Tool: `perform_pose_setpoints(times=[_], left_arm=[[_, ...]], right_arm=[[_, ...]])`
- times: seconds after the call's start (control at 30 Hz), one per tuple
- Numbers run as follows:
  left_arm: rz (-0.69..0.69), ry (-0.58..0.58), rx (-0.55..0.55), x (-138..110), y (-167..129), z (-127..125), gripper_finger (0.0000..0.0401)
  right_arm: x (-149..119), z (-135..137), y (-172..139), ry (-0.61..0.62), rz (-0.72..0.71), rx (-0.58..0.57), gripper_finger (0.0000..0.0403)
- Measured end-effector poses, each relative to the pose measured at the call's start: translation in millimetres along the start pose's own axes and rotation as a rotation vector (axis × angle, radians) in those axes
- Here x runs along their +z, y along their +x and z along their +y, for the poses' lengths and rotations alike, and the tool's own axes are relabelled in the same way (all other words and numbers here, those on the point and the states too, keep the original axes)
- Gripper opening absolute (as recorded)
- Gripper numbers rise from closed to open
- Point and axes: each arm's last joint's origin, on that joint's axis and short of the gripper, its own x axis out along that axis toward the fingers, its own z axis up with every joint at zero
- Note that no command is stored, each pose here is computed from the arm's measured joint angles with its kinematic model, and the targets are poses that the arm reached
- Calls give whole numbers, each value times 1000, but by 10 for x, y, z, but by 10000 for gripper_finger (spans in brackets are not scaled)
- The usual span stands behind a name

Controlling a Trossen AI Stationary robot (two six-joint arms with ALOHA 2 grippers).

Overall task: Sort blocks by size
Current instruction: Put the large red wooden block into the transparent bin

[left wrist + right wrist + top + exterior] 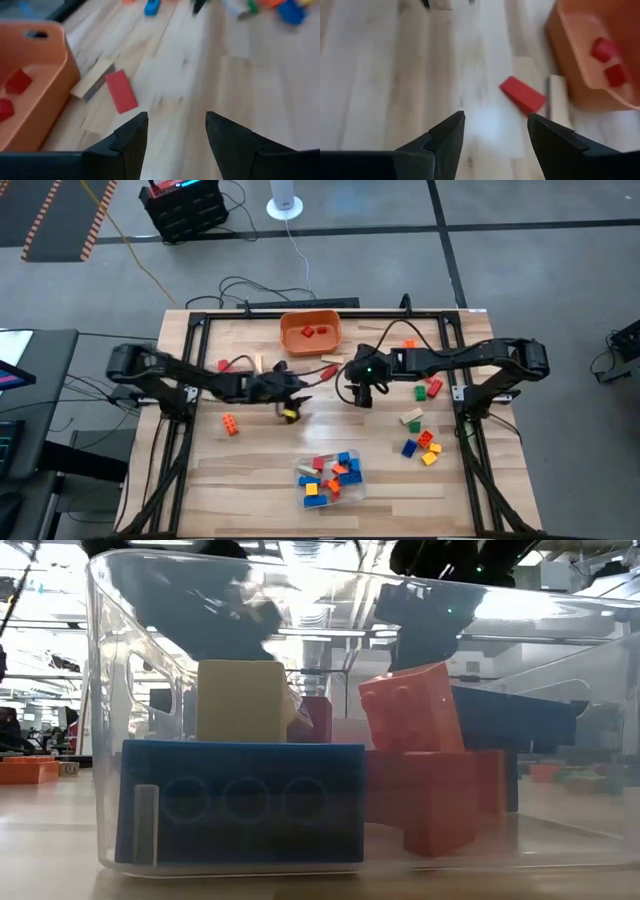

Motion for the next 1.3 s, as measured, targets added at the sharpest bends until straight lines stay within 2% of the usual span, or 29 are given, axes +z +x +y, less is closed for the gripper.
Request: perform_pose_setpoints(times=[0.2,0.37,0.53,0.77,0.97,1.3], left_arm=[[56,-66,69,44,507,101,195],[67,-80,104,130,784,205,195],[69,-96,114,177,997,313,195],[72,-132,120,183,1104,458,216],[78,-133,94,158,1138,473,235],[116,-112,84,43,1260,432,227]], right_arm=[[-41,-57,-179,-13,5,-77,248],[-218,-45,-348,11,-122,-95,248],[-477,16,-393,51,-249,-101,248],[-663,190,-340,22,-308,-60,248],[-611,259,-367,2,-363,-41,248],[-573,272,-385,7,-403,-38,248]])
